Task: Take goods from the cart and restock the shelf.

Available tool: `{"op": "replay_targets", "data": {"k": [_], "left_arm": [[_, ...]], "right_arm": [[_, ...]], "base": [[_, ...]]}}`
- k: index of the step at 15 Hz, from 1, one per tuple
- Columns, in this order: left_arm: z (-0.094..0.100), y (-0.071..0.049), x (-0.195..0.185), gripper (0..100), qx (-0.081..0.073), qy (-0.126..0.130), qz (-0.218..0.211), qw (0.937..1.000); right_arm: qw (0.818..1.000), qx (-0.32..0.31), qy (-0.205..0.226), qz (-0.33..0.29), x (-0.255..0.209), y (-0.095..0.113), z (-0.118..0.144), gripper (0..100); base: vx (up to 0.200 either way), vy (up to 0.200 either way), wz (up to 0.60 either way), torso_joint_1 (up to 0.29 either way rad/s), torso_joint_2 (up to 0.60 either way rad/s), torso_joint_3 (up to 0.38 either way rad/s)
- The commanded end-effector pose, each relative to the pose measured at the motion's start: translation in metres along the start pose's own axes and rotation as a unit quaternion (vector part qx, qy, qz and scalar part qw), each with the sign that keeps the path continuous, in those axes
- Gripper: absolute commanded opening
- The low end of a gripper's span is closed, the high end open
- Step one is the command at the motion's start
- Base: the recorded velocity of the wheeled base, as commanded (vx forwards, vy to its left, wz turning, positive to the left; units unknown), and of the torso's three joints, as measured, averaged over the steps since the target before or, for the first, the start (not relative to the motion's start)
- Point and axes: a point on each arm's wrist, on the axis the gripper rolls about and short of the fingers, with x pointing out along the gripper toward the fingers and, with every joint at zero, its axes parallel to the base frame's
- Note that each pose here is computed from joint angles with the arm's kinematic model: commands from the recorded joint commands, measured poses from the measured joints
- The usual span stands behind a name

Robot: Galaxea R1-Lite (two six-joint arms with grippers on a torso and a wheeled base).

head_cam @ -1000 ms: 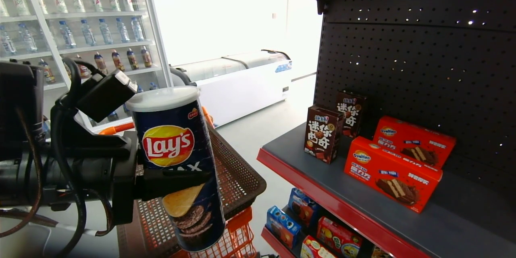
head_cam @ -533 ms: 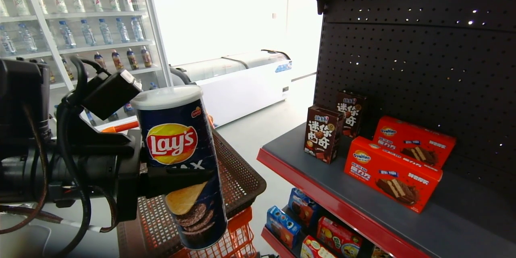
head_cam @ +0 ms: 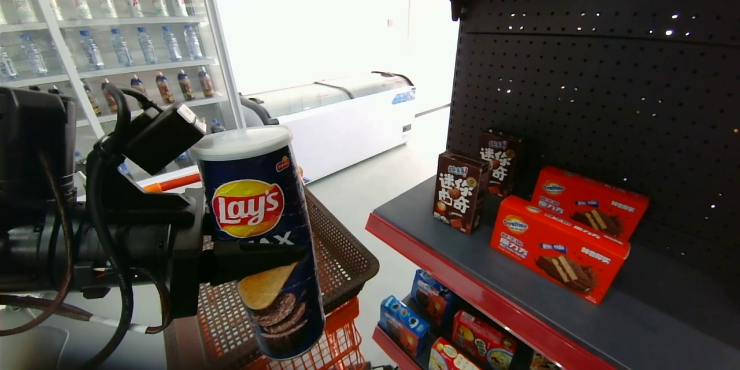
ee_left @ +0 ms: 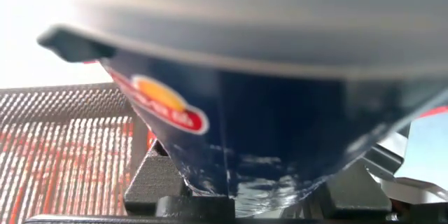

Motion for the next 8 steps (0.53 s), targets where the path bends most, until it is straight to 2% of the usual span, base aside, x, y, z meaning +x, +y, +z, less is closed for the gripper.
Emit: {"op": "replay_targets", "data": {"k": [1,8], "left_arm": [[-0.0004,0.0016,0.002,0,-0.002,0.002,0.0,1.0],[-0.0002,0.0021,0.0026,0,-0.002,0.002,0.0,1.0]], "right_arm": [[1.0,0.0,0.001,0.001,0.0001,0.0,0.0001,100],[1.0,0.0,0.001,0.0,0.0001,0.0,0.0001,100]], "base": [[0.0,0.0,-0.6,-0.012,0.0,0.007],[0.0,0.0,-0.6,0.003,0.0,0.004]]}}
